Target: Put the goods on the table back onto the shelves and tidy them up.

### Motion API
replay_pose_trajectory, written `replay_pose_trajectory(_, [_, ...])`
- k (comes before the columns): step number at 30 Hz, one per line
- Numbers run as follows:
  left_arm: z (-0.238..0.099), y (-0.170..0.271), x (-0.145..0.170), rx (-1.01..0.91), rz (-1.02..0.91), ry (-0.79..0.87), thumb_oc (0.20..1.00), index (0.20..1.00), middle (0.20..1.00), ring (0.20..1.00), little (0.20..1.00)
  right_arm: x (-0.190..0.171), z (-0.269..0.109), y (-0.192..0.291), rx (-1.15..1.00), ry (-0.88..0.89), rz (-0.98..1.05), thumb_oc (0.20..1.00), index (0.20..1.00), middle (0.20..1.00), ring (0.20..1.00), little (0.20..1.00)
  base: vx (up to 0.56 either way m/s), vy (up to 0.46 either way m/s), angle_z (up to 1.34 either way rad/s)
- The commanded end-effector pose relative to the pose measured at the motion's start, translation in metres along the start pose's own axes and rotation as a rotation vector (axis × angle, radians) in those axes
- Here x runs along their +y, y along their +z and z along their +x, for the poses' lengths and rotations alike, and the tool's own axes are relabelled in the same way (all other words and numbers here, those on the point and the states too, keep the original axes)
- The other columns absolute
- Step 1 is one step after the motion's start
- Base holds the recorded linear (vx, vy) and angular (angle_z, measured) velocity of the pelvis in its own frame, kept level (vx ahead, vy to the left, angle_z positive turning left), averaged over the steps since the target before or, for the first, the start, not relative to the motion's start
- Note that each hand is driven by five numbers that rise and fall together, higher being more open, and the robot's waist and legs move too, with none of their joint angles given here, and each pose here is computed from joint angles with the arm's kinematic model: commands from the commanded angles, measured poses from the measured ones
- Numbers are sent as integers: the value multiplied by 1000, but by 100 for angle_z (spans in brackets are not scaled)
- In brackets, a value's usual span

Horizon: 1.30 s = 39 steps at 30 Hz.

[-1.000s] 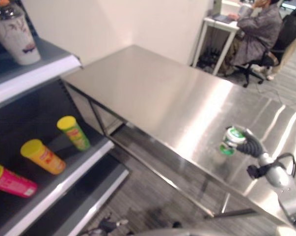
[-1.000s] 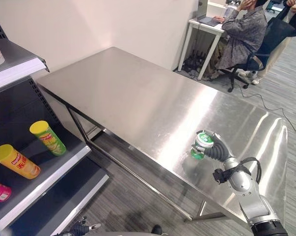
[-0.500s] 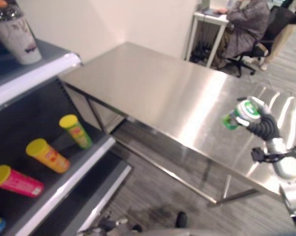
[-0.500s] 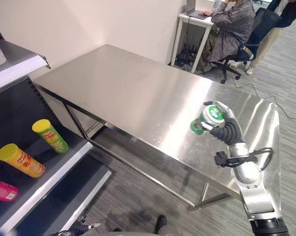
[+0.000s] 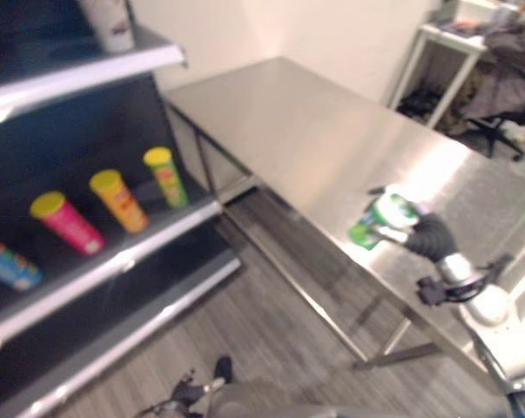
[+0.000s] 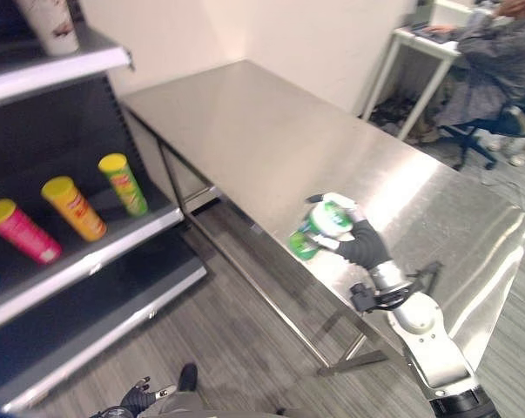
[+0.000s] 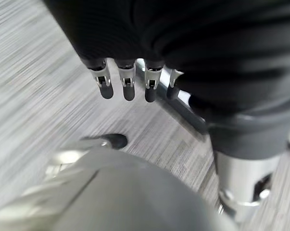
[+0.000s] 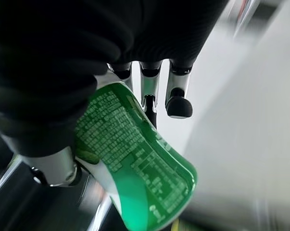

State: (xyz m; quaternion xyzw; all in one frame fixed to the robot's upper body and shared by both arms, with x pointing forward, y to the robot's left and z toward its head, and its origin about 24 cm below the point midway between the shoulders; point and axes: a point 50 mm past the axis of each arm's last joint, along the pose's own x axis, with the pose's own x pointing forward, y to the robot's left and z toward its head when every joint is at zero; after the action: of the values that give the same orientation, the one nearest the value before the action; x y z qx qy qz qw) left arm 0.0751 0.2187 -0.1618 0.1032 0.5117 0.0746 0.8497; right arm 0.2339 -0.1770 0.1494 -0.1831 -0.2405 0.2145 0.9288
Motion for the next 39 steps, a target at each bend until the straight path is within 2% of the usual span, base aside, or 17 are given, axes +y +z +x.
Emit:
replay_pose_trajectory(1, [7,19,19,-43,53,64,1000,1000,1000,1000,1000,-3,22,43,-276,3,43,200,200,200,200,200,-257,-122,109])
replay_pose_trajectory(5, [6,16,20,-35,25,70,1000,1000,1000,1000,1000,2,25,45,-288,24,61,200,200,200,200,200,-197,-63,72])
replay_pose_trajectory(6, [1,-6,25,55,-136,133,1000,1000,1000,1000,1000,15,26,44,-278,89,91,200,200,200,200,200,-194,-72,41])
replay_pose_trajectory(7, [1,-6,25,55,-136,133,1000,1000,1000,1000,1000,16,26,44,-278,89,91,200,200,200,200,200,-225,-41,70])
replay_pose_trajectory(11, [-2,-14,16,69,-45,73,1000,1000,1000,1000,1000,18,27,47,-288,140,85,200,200,200,200,200,-58,86,76])
replay_pose_trajectory(14, [0,0,4,-15,187,-12,1000,1000,1000,1000,1000,11,24,40,-244,119,64,200,200,200,200,200,-60,314,54])
replay_pose_trajectory(16, [1,4,2,-36,244,-26,1000,1000,1000,1000,1000,6,22,37,-224,92,40,200,200,200,200,200,-45,292,88])
replay_pose_trajectory(23, [-5,-15,6,34,149,-26,1000,1000,1000,1000,1000,5,4,21,-116,-8,9,200,200,200,200,200,69,404,62])
replay_pose_trajectory(32, [-2,0,11,-31,257,-53,1000,1000,1000,1000,1000,13,-4,12,-69,-68,-25,200,200,200,200,200,118,352,42])
replay_pose_trajectory(39, [-2,0,11,-31,257,-53,1000,1000,1000,1000,1000,13,-4,12,-69,-68,-25,200,200,200,200,200,15,22,6])
